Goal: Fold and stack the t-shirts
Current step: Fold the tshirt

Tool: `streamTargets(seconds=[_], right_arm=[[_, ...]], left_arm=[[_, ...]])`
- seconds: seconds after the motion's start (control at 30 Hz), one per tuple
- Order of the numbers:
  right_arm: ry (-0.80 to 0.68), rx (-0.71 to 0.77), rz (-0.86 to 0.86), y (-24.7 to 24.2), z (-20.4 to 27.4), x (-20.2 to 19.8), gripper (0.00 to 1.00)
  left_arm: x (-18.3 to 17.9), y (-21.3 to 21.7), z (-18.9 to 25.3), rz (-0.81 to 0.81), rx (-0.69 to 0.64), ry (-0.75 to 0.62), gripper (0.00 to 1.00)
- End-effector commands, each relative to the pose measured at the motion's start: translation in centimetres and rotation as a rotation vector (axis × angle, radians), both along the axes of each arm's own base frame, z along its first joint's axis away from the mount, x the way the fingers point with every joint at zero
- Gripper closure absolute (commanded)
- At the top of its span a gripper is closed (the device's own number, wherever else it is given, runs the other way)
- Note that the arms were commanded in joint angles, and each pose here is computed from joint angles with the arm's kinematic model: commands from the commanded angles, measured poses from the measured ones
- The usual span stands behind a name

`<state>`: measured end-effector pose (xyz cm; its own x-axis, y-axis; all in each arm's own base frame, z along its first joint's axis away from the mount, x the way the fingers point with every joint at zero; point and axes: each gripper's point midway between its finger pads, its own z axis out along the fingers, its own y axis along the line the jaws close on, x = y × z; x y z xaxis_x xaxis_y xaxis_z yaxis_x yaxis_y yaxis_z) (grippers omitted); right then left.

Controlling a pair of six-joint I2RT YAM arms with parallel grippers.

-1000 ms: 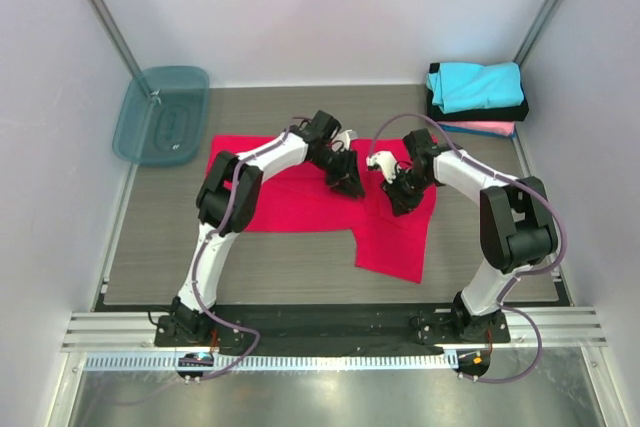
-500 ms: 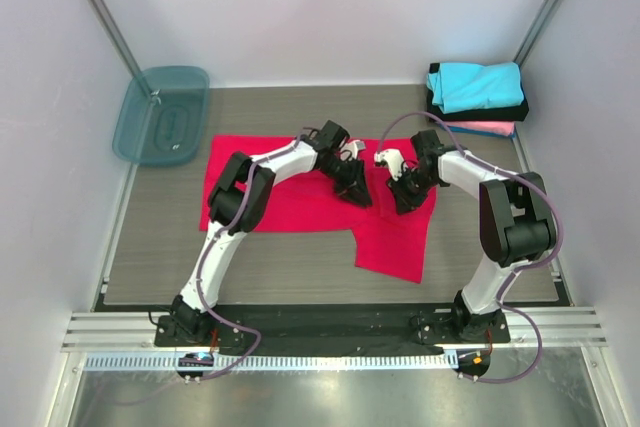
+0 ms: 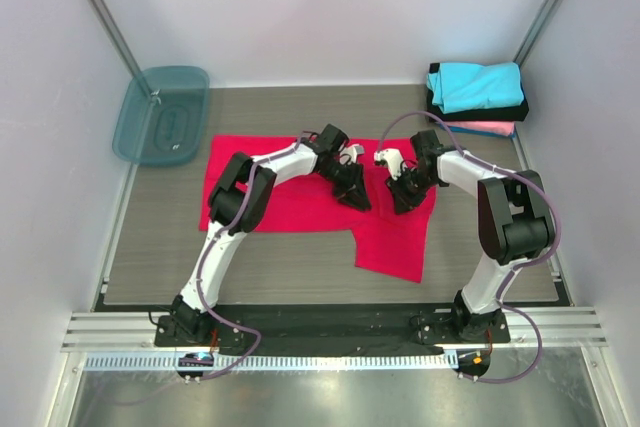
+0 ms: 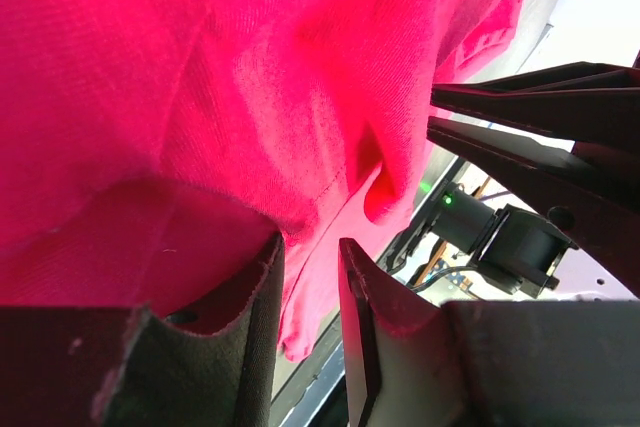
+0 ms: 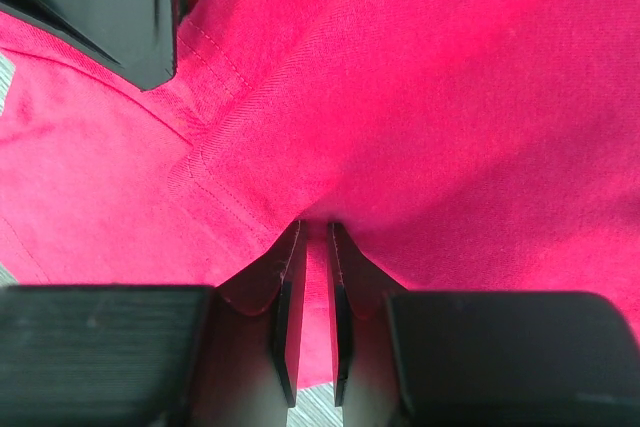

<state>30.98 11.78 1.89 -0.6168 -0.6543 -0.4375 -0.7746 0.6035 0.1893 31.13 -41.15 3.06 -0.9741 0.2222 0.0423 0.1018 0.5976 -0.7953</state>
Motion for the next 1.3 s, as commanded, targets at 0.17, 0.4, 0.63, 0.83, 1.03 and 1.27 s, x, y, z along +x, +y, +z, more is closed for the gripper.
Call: streamTargets(seconds=[0.17,0.4,0.63,0.83,1.03,1.27], right_arm=[[-0.002,0.013,0.007,0.2,-0.5,0.0,0.8],[0.005,0.01,0.005,0.1,-0.8,-0.2,0.8],[0.009,0.001,0.002,-0.1,-1.1,-0.3,0.8],[0.008,-0.003,0.002,-0.2,-1.2,-0.3,0.8],[0.011,-0.006,-0.001,-0.3,-1.4,-0.4,0.8],[0.011,-0.01,-0.003,-0.5,-1.6,-0.4,0.8]], left_arm=[[-0.2,-0.7,0.5,-0.013,-0.014,-0.013,0.73],[-0.3,-0.6,1.3,-0.021,-0.03,-0.024,0.88],[-0.3,-0.7,2.3,-0.036,-0.057,-0.05,1.0],[-0.4,0.6,3.3,-0.038,-0.058,-0.069,1.0],[0.0,2.1,4.1,-0.034,-0.053,-0.09,1.0],[-0.3,2.6,4.2,-0.043,-0.052,-0.085,1.0]])
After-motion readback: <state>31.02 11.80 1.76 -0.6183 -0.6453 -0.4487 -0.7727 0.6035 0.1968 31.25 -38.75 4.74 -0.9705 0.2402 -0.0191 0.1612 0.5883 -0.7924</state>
